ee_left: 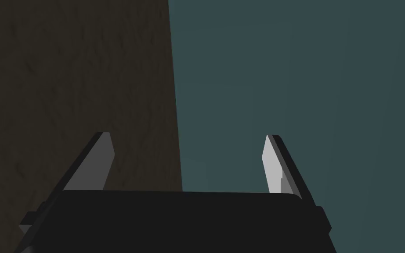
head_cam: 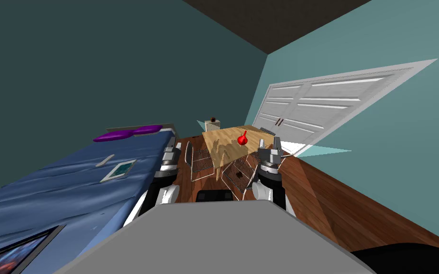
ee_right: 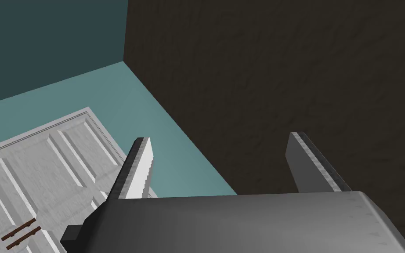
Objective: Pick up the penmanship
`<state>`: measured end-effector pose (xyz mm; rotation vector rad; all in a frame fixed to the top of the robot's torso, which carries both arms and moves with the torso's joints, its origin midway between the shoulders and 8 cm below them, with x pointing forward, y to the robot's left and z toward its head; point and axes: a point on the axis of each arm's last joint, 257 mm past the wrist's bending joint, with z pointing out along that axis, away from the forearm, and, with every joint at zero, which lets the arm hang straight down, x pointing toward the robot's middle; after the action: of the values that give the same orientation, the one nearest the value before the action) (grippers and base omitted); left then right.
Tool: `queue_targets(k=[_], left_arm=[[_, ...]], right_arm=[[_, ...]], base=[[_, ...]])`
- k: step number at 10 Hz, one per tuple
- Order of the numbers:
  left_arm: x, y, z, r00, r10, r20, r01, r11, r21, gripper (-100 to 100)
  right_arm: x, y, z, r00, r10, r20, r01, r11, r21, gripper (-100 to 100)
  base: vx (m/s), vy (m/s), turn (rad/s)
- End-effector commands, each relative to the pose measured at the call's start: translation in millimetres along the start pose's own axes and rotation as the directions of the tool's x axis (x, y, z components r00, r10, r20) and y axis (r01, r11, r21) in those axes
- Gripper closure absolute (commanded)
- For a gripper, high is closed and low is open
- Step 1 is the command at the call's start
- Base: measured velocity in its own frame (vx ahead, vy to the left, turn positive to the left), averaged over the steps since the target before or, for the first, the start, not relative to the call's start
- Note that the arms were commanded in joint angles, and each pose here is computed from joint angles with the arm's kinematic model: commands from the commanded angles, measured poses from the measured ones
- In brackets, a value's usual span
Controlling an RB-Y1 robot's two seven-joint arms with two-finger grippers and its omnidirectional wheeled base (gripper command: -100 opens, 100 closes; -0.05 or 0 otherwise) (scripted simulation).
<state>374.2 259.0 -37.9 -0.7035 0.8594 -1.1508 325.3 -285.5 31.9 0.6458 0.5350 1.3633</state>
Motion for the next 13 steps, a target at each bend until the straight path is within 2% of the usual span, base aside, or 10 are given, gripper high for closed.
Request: queue_targets(k=[1, 5, 7, 8, 9, 11, 12, 13], left_arm=[[0.0, 0, 0.0, 1.0, 0.0, 0.0, 0.0, 1.0, 0.0, 0], [0.0, 0, 0.1, 1.0, 0.0, 0.0, 0.0, 1.0, 0.0, 0], [0.0, 0, 0.1, 1.0, 0.0, 0.0, 0.0, 1.0, 0.0, 0], [0.0, 0, 0.1, 1.0, 0.0, 0.0, 0.0, 1.0, 0.0, 0], [0.0, 0, 0.1, 1.0, 0.0, 0.0, 0.0, 1.0, 0.0, 0], [0.0, 0, 0.0, 1.0, 0.0, 0.0, 0.0, 1.0, 0.0, 0], [0.0, 0, 0.1, 1.0, 0.0, 0.0, 0.0, 1.0, 0.0, 0], [0.0, 0, 0.0, 1.0, 0.0, 0.0, 0.0, 1.0, 0.0, 0]], right_arm=[[4, -7, -3.3, 0.999, -0.012, -0.031, 0.012, 1.0, 0.019, -100], [10, -51, -27.1, 0.99, -0.058, -0.131, 0.075, 0.989, 0.131, -100], [8, -78, -45.7, 0.979, -0.086, -0.185, 0.123, 0.972, 0.201, -100], [4, -96, -58.9, 0.972, -0.1, -0.212, 0.152, 0.957, 0.246, -100], [3, -101, -62.5, 0.972, -0.1, -0.211, 0.154, 0.954, 0.259, -100], [-6, -130, -88.6, 0.955, -0.127, -0.269, 0.216, 0.918, 0.334, -100], [-9, -138, -94.7, 0.955, -0.127, -0.268, 0.22, 0.91, 0.352, -100], [-15, -151, -108.8, 0.944, -0.139, -0.299, 0.253, 0.887, 0.386, -100]], base=[[-0.027, -0.015, 0.085], [-0.095, -0.051, 0.127], [-0.123, -0.075, 0.211], [-0.124, -0.073, 0.233], [-0.098, -0.039, 0.057], [-0.087, -0.028, 0.195], [-0.074, -0.031, 0.096], [-0.076, -0.017, 0.151]])
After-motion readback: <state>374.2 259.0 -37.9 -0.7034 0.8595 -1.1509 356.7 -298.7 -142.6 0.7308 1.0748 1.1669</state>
